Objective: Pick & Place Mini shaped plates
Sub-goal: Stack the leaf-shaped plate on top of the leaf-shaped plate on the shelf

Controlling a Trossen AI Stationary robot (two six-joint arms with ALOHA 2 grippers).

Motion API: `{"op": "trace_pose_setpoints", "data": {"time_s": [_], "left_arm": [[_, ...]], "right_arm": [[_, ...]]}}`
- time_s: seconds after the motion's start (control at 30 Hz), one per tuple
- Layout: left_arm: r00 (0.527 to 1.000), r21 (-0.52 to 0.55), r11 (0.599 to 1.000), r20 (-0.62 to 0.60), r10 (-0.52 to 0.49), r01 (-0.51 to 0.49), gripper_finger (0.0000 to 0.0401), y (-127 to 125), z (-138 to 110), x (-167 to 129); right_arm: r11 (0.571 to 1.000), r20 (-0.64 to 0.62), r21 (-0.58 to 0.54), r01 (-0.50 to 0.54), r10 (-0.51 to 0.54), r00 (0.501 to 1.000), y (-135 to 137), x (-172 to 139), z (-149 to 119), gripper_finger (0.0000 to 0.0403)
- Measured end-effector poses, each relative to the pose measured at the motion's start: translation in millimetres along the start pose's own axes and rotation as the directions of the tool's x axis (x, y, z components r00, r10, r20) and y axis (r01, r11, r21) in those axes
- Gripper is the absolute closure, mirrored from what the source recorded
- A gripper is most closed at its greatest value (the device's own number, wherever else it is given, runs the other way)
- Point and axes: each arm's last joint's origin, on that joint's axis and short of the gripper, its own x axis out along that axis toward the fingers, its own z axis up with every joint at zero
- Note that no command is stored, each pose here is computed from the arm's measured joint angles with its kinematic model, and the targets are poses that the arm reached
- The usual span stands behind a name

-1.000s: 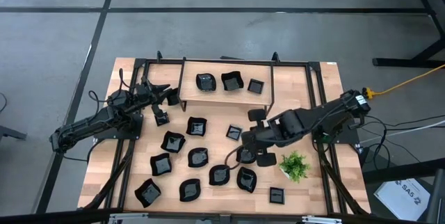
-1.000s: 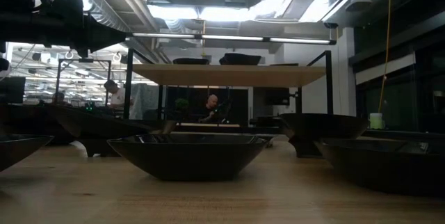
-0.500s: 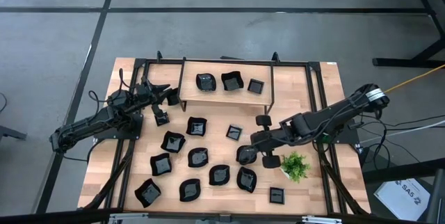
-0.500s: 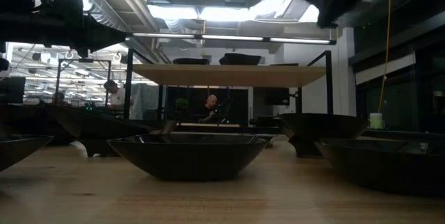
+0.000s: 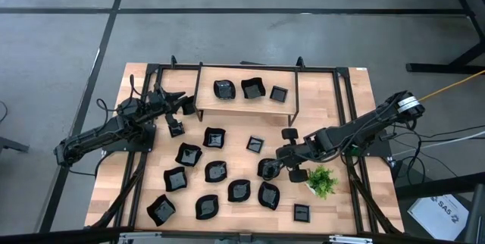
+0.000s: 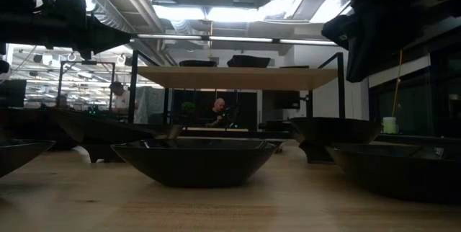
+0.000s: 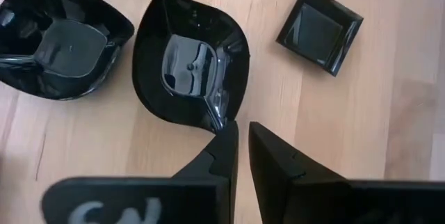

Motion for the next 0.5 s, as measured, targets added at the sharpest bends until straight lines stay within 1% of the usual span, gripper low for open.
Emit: {"op": "trace_pose_setpoints", "data": {"time_s": [0.27,0.37,0.5], "left_arm": [[1.000,0.000,1.000,0.000,0.000,0.000,0.0315,0.0,0.0,0.0],[1.000,0.000,1.000,0.000,0.000,0.000,0.0315,0.0,-0.1,0.0],[1.000,0.000,1.000,0.000,0.000,0.000,0.0315,0.0,-0.1,0.0]], "right_arm": [[1.000,-0.008,0.020,0.002,-0.002,1.000,-0.1,0.9,-1.6,0.0366],[0.998,-0.013,0.059,-0.001,0.002,1.000,0.0,0.9,-2.1,0.0366],[0.991,-0.058,0.131,-0.017,0.025,0.998,0.2,0.8,-6.2,0.0366]]}}
